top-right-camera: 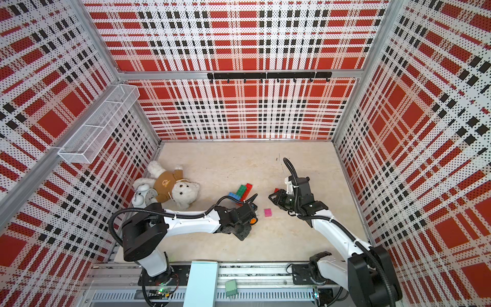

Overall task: Assemble a small pinwheel with lego
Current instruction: Pick up the lego brick from the center of the board.

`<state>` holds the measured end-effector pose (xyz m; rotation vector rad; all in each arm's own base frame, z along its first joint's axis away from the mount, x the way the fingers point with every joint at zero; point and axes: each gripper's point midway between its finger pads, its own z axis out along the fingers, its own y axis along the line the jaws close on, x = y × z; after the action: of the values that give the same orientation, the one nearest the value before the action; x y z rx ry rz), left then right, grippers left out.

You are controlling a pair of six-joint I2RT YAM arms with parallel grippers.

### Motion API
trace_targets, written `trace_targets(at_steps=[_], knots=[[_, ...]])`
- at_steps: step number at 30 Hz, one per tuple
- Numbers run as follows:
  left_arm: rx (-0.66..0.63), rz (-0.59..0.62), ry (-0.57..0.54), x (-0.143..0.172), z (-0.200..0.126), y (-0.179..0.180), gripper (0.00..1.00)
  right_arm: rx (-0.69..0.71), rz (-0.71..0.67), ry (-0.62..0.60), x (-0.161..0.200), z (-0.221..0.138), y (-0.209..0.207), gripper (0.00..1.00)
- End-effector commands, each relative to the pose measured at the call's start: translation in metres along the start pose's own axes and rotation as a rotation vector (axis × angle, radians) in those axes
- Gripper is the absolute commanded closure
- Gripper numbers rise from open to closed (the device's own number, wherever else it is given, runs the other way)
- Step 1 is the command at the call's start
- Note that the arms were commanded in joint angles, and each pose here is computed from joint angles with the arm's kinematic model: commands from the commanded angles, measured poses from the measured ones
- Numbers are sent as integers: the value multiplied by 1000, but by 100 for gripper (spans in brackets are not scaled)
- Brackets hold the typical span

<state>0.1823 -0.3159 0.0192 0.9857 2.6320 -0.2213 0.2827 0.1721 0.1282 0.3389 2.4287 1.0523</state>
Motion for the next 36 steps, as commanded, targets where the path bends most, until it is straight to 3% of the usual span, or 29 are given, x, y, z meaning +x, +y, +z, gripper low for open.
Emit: trace_targets(at_steps=[1,4,7,17,23,28,33,36], knots=[[-12,-10,-33,-8,-3,0,57,-21,-9,-17,-4,0,4,68],[-9,-10,-42,-11,-3,-2,47,-17,-10,-20,-5,-1,4,68],[-9,-8,-45,-14,-2,-3,47,-16,-13,-23,-6,-1,4,68],[-7,-11,-47,-18,0,-4,63,-14,-12,-14,-6,4,2,68],[3,-66,-123,-30,-31,4,73,-44,-28,2,-11,15,9,68],[50,-184,-181,-36,-63,36,76,-86,-47,16,-17,33,19,70],[47,-257,-158,-30,-71,73,77,-143,-62,27,-26,54,34,72],[41,-263,-140,-30,-70,77,78,-162,-61,29,-29,63,40,74]])
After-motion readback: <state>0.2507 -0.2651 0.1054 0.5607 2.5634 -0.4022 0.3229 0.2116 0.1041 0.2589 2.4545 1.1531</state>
